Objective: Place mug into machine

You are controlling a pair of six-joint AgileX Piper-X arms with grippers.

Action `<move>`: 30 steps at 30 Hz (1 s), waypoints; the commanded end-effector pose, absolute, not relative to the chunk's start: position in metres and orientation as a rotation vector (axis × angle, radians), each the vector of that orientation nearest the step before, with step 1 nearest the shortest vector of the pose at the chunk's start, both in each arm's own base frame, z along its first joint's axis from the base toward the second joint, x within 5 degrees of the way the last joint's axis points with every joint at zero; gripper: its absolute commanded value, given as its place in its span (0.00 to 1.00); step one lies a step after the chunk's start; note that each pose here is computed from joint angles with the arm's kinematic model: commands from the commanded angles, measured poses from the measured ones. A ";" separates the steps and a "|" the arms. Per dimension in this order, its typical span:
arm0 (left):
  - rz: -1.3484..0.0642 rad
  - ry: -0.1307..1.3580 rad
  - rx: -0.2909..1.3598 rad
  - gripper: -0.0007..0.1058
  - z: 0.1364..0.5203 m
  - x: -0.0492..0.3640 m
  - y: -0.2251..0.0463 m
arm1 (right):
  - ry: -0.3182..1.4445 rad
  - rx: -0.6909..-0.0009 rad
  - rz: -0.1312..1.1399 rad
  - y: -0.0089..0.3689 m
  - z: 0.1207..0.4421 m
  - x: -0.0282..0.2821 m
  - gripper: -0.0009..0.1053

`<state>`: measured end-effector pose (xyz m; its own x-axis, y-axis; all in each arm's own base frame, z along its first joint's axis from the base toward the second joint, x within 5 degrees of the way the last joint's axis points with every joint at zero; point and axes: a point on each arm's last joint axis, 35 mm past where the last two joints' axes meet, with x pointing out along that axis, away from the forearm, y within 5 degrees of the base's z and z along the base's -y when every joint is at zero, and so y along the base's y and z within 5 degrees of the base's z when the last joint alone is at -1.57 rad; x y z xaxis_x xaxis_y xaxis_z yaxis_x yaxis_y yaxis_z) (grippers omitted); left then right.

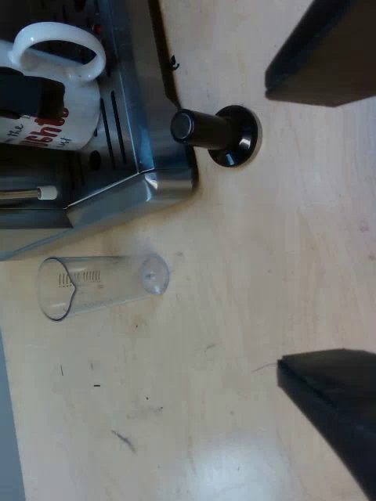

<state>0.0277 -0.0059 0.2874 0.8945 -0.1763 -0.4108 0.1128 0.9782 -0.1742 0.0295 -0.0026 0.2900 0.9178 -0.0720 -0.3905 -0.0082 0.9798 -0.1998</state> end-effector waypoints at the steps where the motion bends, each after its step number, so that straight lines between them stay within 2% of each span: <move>1: -0.111 0.427 -0.155 0.63 0.290 0.030 -0.005 | 0.409 -0.201 -0.024 -0.002 0.291 0.031 0.49; 6: -0.029 0.420 -0.173 0.63 0.290 0.030 -0.002 | 0.407 -0.205 -0.003 -0.002 0.291 0.031 0.49; 30: -0.046 0.421 -0.169 0.63 0.290 0.030 -0.003 | 0.408 -0.204 -0.006 -0.002 0.291 0.031 0.49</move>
